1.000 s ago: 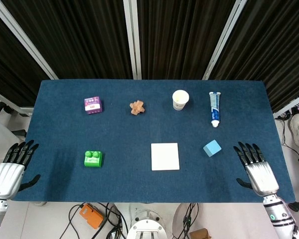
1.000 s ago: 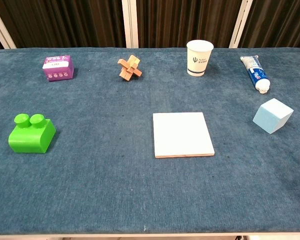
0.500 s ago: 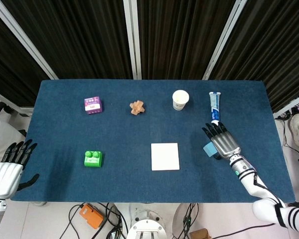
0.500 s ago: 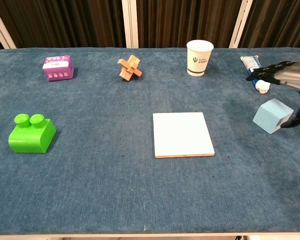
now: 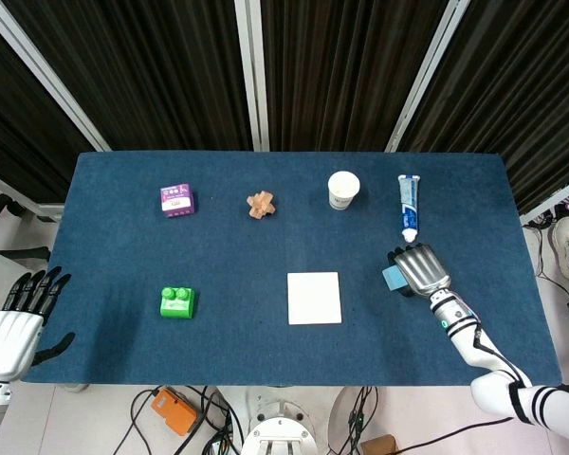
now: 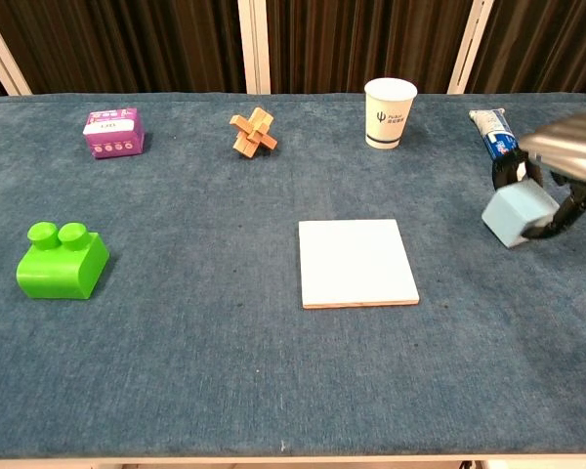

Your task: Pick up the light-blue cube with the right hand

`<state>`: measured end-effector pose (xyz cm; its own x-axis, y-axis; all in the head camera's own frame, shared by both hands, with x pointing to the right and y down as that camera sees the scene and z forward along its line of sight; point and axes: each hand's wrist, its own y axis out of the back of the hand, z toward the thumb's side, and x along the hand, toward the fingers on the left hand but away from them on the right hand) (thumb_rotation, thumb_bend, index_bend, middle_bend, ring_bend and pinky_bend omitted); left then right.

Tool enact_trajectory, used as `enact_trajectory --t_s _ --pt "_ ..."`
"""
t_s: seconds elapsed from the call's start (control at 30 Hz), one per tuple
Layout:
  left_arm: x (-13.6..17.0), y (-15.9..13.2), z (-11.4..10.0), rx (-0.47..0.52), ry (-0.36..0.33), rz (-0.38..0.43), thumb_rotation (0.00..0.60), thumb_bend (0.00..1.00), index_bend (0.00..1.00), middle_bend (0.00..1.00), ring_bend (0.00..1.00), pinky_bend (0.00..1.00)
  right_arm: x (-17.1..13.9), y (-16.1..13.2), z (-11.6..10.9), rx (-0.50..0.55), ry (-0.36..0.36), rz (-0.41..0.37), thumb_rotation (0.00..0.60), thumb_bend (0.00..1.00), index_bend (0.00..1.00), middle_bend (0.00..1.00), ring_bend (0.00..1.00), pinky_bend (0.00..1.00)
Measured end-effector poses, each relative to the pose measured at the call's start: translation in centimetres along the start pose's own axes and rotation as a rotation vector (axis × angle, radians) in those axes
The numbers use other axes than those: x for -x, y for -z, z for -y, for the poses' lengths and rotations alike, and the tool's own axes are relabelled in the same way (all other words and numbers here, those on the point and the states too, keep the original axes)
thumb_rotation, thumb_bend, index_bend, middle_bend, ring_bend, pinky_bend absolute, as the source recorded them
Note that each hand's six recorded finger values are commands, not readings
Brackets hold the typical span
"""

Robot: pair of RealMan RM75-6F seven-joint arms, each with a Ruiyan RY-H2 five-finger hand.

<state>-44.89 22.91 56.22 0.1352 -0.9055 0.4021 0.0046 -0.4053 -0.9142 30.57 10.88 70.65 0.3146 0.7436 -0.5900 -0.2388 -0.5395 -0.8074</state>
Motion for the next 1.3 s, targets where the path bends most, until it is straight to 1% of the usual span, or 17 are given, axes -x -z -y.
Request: enact_trajectory --t_s 0.13,0.2,0.27,0.4,0.57,0.6,0.67,0.73,0.77,0.83,0.9,1.0,1.2,1.27,1.3 --pt "-0.3 0.0 0.2 -0.002 0.010 -0.001 0.600 0.17 0.00 0.00 0.00 0.00 1.6 -1.6 -2.7 0.044 0.087 -0.034 0.600 0.40 0.78 0.58 0.55 0.58" --pt "-0.5 0.0 0.3 -0.003 0.016 -0.001 0.600 0.17 0.00 0.00 0.00 0.00 2.8 -2.9 -4.0 0.056 0.115 -0.057 0.600 0.40 0.76 0.58 0.55 0.58" --pt "-0.6 0.0 0.2 -0.004 0.017 0.001 0.600 0.17 0.00 0.00 0.00 0.00 4.5 -4.8 -5.3 0.074 0.133 -0.085 0.600 0.40 0.75 0.58 0.55 0.58" --pt "-0.7 0.2 -0.1 0.001 0.010 -0.003 0.600 0.17 0.00 0.00 0.00 0.00 7.5 -8.5 -6.2 0.085 0.120 -0.122 0.600 0.40 0.72 0.58 0.54 0.58" --pt "-0.5 0.4 -0.3 0.009 0.008 0.000 0.600 0.17 0.00 0.00 0.00 0.00 9.7 -11.7 -5.2 0.040 0.077 -0.129 0.600 0.40 0.66 0.58 0.51 0.58" --pt "-0.5 0.4 -0.4 0.010 0.006 0.002 0.600 0.17 0.00 0.00 0.00 0.00 10.0 -12.1 -4.9 0.035 0.069 -0.128 0.600 0.40 0.62 0.57 0.49 0.58" --pt "-0.4 0.4 -0.4 0.012 0.004 0.004 0.600 0.17 0.00 0.00 0.00 0.00 10.4 -12.5 -4.5 0.024 0.052 -0.126 0.600 0.40 0.51 0.55 0.47 0.58" --pt "-0.2 0.4 -0.5 0.013 -0.001 0.006 0.600 0.17 0.00 0.00 0.00 0.00 10.6 -12.6 -4.0 0.020 0.035 -0.121 0.600 0.40 0.30 0.47 0.41 0.57" --pt "-0.2 0.4 -0.5 0.013 -0.002 0.006 0.600 0.17 0.00 0.00 0.00 0.00 10.6 -12.6 -3.8 0.019 0.028 -0.120 0.600 0.40 0.25 0.45 0.40 0.57" --pt "-0.1 0.4 -0.6 0.013 -0.007 0.007 0.600 0.17 0.00 0.00 0.00 0.00 10.6 -12.6 -3.6 0.019 0.015 -0.118 0.600 0.40 0.06 0.37 0.33 0.52" --pt "0.0 0.4 -0.6 0.013 -0.009 0.007 0.600 0.17 0.00 0.00 0.00 0.00 10.5 -12.6 -3.7 0.020 0.012 -0.120 0.600 0.40 0.00 0.33 0.28 0.46" --pt "-0.1 0.4 -0.5 0.013 -0.004 0.006 0.600 0.17 0.00 0.00 0.00 0.00 10.1 -12.5 -4.0 0.022 0.013 -0.127 0.600 0.40 0.00 0.27 0.22 0.40" --pt "-0.3 0.2 -0.3 0.006 0.006 0.009 0.600 0.17 0.00 0.00 0.00 0.00 8.7 -12.2 -4.9 0.053 0.030 -0.138 0.600 0.40 0.00 0.19 0.16 0.35" --pt "-0.3 0.2 -0.2 0.005 0.007 0.011 0.600 0.17 0.00 0.00 0.00 0.00 7.8 -12.0 -5.3 0.065 0.043 -0.144 0.600 0.40 0.00 0.15 0.11 0.30" --pt "-0.2 0.2 -0.2 0.005 0.007 0.011 0.600 0.17 0.00 0.00 0.00 0.00 7.2 -11.8 -5.6 0.068 0.053 -0.146 0.600 0.38 0.00 0.10 0.07 0.26"
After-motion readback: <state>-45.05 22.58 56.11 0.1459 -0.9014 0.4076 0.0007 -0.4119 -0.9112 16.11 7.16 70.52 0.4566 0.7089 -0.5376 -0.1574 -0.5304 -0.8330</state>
